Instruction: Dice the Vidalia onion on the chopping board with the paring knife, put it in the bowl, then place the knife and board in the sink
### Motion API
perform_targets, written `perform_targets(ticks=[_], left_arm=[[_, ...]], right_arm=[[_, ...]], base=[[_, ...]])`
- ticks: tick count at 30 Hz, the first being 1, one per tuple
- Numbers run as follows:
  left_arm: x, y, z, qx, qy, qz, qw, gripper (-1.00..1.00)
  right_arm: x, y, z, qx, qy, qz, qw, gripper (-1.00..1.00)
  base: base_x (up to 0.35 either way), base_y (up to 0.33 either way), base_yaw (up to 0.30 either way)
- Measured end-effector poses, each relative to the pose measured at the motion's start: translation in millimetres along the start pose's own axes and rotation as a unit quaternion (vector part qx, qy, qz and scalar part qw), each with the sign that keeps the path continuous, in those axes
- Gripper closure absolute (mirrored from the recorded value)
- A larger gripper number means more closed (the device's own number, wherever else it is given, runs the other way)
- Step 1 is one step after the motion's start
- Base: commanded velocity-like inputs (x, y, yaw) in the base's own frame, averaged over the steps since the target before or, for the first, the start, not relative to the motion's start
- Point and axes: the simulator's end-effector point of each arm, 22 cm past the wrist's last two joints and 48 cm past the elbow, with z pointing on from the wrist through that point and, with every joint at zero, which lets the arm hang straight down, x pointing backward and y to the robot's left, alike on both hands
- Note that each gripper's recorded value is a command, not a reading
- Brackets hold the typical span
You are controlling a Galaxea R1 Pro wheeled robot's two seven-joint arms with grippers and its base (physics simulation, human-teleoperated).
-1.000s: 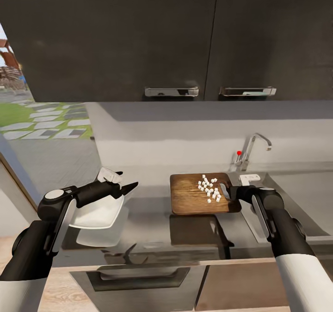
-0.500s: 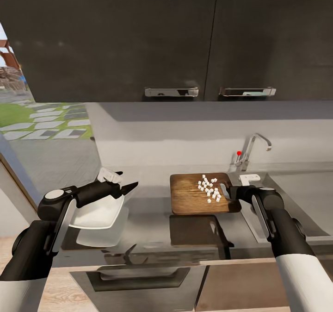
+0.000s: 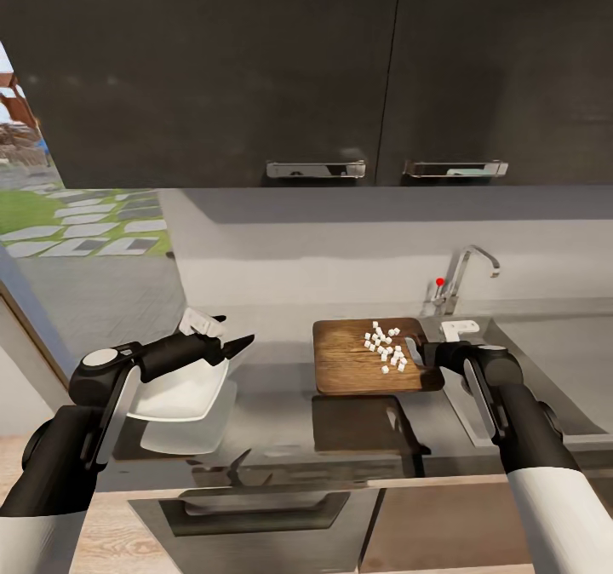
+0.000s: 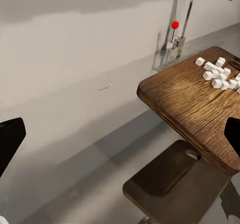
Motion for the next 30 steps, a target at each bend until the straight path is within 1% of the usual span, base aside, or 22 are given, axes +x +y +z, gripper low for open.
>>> perform_targets(ticks=[12,30], left_arm=[[0.0,0.0,0.0,0.000,0.000,0.000,1.0000,-1.00],[0.0,0.0,0.0,0.000,0.000,0.000,1.0000,-1.00]], right_arm=[[0.0,-0.1,0.0,0.000,0.000,0.000,1.0000,1.00],[0.0,0.1,0.0,0.000,0.000,0.000,1.0000,1.00]], base=[[0.000,0.000,0.051],[0.000,0.000,0.104]])
